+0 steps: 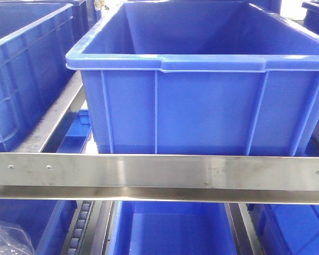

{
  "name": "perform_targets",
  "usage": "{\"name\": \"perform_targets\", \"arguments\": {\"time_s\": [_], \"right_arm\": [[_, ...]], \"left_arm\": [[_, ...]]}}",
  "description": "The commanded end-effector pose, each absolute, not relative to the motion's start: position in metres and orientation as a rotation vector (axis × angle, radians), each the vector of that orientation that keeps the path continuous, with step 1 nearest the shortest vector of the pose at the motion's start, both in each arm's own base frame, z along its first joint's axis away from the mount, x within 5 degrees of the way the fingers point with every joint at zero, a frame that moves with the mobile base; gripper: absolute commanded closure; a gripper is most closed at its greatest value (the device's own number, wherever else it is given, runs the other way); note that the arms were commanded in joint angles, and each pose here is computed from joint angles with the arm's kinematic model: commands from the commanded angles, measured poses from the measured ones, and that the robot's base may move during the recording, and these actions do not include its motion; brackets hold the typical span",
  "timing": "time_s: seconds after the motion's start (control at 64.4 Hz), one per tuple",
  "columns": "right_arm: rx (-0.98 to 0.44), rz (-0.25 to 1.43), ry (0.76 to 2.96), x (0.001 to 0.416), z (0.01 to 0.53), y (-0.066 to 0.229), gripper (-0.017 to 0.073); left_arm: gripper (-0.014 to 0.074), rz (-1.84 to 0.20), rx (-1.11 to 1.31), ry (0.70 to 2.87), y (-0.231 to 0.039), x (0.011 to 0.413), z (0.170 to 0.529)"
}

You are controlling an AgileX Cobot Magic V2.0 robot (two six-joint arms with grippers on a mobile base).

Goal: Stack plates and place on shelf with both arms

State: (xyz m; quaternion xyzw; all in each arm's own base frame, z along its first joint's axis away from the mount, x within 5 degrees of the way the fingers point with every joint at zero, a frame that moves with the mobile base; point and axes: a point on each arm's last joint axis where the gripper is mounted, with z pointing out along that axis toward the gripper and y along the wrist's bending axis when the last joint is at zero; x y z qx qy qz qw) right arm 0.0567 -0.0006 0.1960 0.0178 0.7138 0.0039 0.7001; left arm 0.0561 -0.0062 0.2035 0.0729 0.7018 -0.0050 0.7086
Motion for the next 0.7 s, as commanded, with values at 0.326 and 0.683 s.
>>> {"name": "perform_targets", "arguments": {"time_s": [0.326, 0.683], "right_arm": [[0.039, -0.011, 1.483, 0.0551, 0.2048, -0.0018, 0.0503], [0.039, -0.011, 1.483, 0.0551, 0.2048, -0.0018, 0.0503]], "left_arm": [[0.0512, -0.016, 0.143, 1.446, -0.0059, 0.0539, 0.2119], [0.0512, -0.016, 0.143, 1.446, -0.0059, 0.0539, 0.2119]]}}
